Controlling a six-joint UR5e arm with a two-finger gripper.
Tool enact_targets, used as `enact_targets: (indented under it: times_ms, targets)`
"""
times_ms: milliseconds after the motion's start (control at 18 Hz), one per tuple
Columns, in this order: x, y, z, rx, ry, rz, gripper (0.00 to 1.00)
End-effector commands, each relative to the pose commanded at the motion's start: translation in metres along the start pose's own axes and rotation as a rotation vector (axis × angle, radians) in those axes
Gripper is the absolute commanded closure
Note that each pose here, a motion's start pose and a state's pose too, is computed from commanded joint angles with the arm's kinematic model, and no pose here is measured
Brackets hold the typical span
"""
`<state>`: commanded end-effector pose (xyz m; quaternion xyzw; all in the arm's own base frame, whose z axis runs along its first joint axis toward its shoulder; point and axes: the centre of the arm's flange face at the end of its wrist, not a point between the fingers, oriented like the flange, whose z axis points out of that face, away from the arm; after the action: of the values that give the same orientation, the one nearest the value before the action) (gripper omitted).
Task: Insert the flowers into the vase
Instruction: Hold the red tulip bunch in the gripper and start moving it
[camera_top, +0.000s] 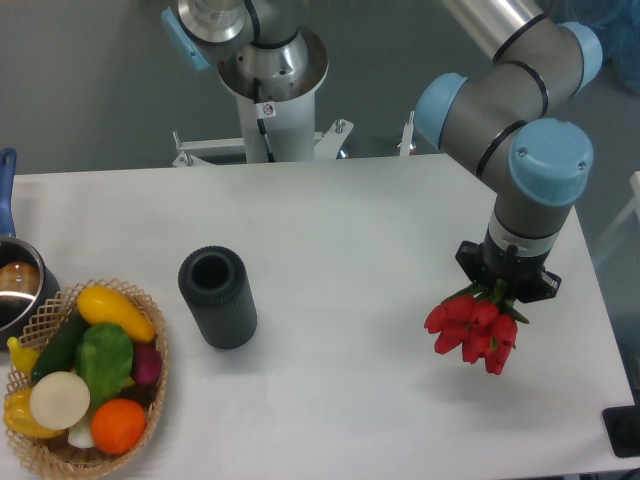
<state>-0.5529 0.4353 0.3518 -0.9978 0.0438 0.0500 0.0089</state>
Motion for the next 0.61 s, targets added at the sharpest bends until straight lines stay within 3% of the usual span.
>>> enact_targets:
  times_ms: [333, 611]
  targets:
    - [-0.002, -0.003, -0.002, 0.021, -0.011, -0.019, 0.97]
    - [0.008, -0.020, -0.028, 0.229, -0.027, -0.049, 0.97]
